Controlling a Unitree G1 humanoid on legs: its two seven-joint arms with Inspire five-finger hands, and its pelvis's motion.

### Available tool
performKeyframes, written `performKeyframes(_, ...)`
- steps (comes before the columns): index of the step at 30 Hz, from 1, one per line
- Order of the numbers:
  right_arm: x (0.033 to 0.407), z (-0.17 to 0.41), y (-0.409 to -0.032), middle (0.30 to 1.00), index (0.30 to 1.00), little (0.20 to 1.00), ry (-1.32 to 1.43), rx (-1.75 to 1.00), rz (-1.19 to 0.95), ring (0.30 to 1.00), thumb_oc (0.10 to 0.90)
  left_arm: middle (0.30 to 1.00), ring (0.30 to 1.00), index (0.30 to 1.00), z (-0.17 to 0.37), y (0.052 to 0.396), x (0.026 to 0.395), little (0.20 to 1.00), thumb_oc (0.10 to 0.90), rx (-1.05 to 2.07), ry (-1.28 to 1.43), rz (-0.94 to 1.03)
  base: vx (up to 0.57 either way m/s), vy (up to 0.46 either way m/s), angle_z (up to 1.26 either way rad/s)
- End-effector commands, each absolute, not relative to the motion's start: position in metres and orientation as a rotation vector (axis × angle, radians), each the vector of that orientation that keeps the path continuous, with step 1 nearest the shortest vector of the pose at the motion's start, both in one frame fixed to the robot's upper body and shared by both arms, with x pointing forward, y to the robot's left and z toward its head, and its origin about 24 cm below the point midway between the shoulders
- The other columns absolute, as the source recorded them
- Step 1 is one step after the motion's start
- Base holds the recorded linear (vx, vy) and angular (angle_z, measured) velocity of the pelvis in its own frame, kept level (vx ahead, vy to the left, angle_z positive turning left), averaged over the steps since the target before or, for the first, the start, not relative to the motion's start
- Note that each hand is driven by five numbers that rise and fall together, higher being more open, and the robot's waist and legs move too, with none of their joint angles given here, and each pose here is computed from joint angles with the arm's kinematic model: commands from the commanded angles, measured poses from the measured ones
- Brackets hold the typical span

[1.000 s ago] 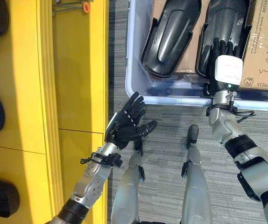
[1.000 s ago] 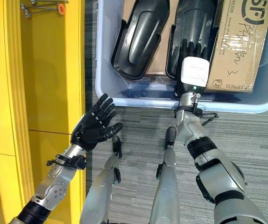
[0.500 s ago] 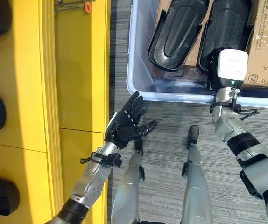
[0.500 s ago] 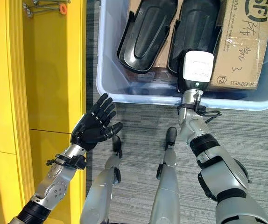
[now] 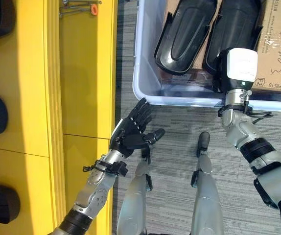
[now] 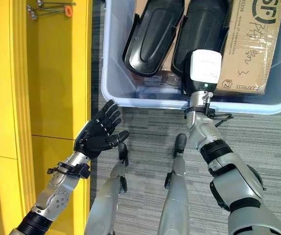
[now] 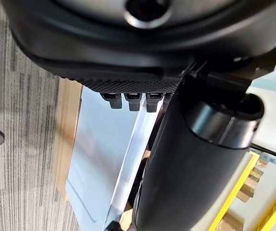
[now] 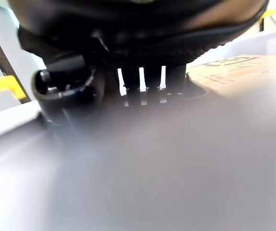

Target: Move parts from the plastic box to the shelf.

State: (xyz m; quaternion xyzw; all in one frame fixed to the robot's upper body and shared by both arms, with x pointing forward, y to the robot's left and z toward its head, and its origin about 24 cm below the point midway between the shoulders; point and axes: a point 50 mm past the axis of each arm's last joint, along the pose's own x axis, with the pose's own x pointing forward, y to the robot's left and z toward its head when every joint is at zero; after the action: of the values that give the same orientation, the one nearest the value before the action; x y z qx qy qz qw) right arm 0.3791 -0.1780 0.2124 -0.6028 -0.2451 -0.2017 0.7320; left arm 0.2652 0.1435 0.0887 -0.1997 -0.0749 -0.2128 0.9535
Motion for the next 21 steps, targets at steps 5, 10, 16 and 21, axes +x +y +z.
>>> performKeyframes(5,0.361,0.187,-0.121,0.3,0.3,0.3,-0.627,-1.272,-0.098,0.3,0.4,1.0,1.0,1.0,0.127,0.146,0.254,1.0,0.9,-0.389,-0.352,-0.505,-0.01,0.031,-0.06)
performKeyframes(10,0.334,0.189,-0.106,0.3,0.3,0.3,-0.777,-1.052,-0.076,0.3,0.4,1.0,1.0,1.0,0.127,0.153,0.25,1.0,0.9,-0.385,-0.358,-0.485,0.0,0.0,-0.03)
performKeyframes(16,0.308,0.203,-0.109,0.3,0.3,0.3,-0.919,-0.835,-0.194,0.3,0.4,1.0,1.0,1.0,0.129,0.153,0.246,1.0,0.9,-0.395,-0.393,-0.459,0.0,0.026,-0.07)
performKeyframes(21,0.293,0.207,-0.123,0.3,0.3,0.3,-0.95,-0.757,-0.257,0.3,0.4,1.0,1.0,1.0,0.131,0.156,0.246,1.0,0.9,-0.415,-0.416,-0.428,0.03,0.07,-0.15)
